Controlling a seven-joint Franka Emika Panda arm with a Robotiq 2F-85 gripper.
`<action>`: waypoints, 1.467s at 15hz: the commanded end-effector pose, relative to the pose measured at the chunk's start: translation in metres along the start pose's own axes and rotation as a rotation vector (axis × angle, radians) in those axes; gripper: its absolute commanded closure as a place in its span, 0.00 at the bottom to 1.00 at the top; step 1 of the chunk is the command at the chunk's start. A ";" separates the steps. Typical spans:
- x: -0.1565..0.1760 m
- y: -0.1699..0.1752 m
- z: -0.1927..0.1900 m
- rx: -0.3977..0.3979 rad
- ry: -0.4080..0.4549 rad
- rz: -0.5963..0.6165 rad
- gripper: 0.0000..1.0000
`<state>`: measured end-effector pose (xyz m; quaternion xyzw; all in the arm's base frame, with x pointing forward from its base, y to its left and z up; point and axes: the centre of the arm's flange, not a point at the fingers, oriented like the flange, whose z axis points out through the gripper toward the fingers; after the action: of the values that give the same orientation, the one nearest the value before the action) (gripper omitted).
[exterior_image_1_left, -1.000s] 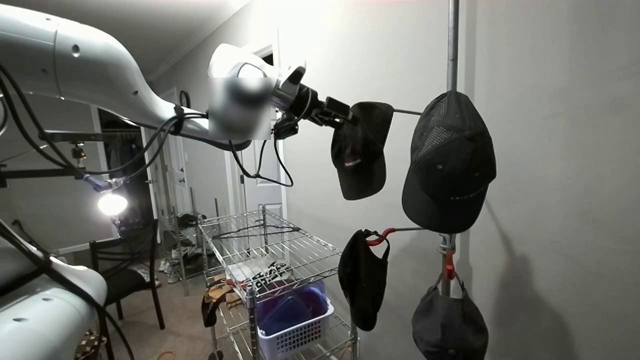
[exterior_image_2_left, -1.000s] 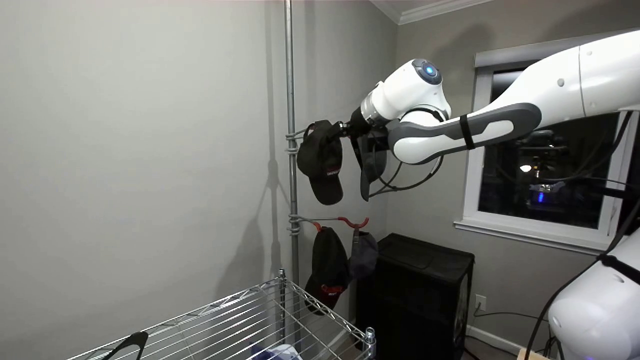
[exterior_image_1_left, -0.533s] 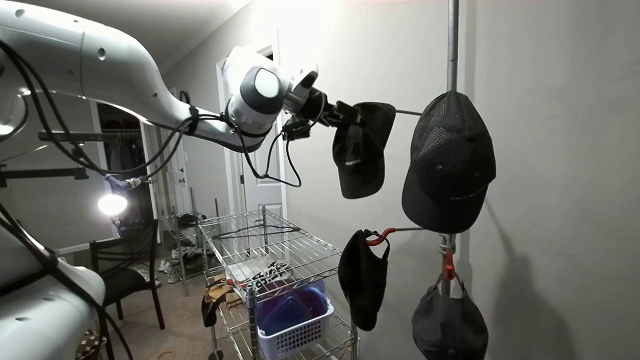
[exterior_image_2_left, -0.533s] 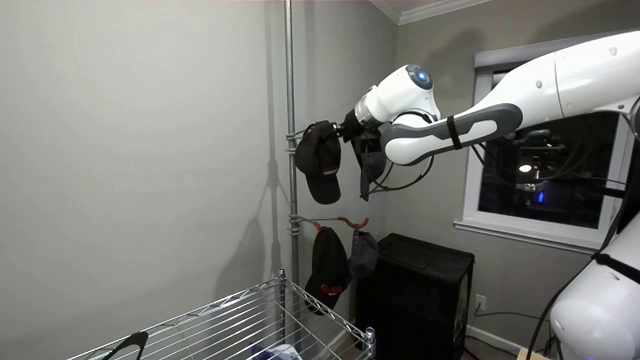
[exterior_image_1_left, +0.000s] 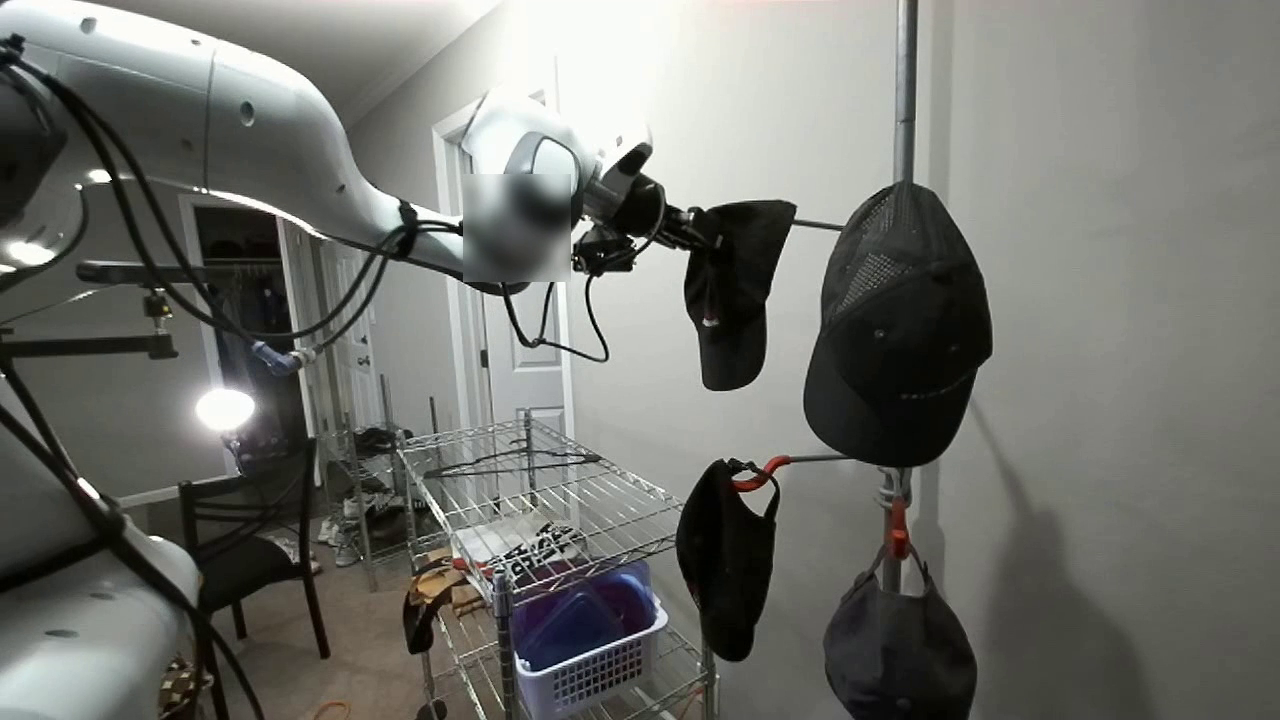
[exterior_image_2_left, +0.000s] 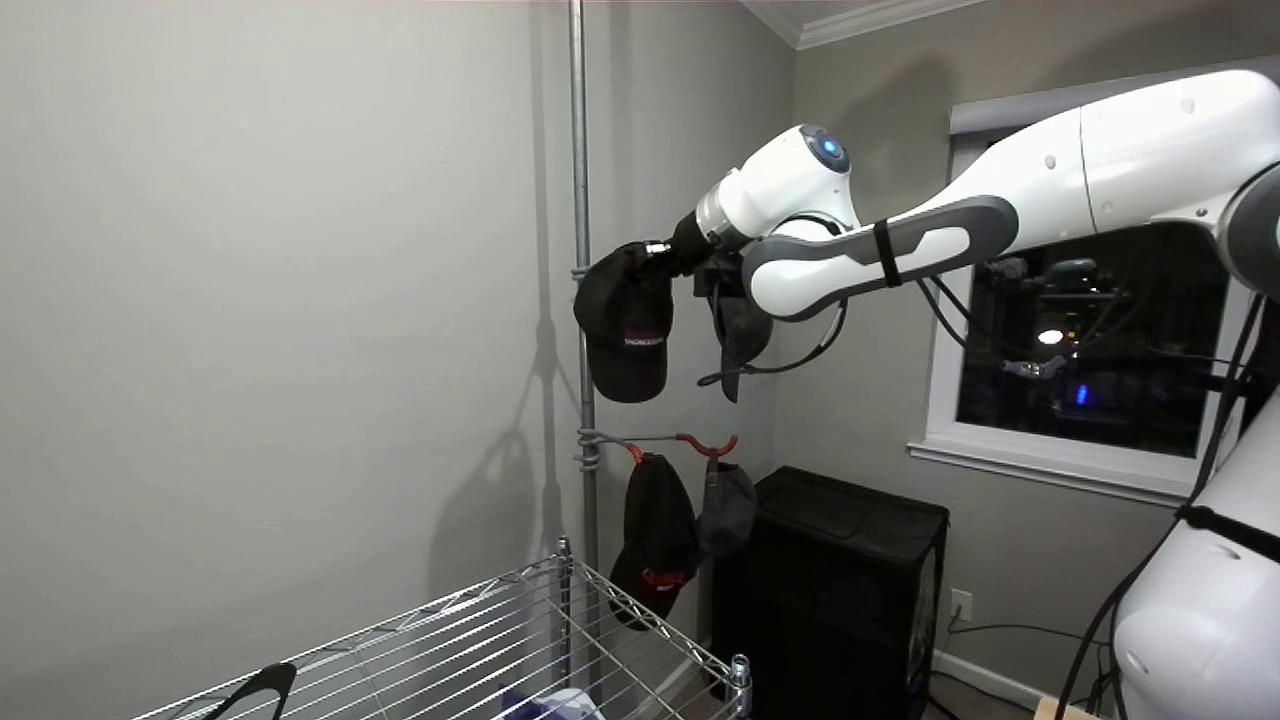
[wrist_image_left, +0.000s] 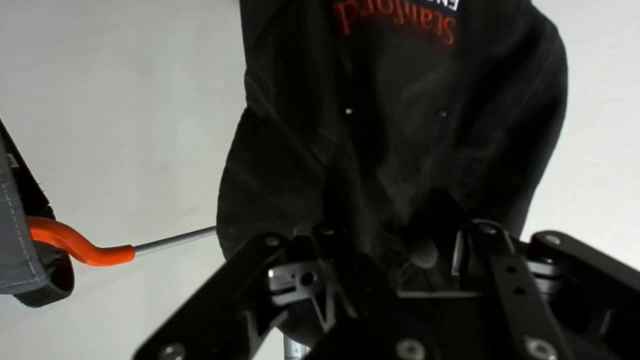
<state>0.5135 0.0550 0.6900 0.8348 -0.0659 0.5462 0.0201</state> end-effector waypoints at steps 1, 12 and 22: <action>0.011 0.005 0.003 0.029 0.011 -0.002 0.84; 0.027 -0.002 -0.077 0.044 0.060 0.009 0.97; 0.019 -0.058 -0.142 0.178 -0.046 -0.076 0.97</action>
<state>0.4105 0.1018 0.7759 0.8278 -0.0272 0.5600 -0.0216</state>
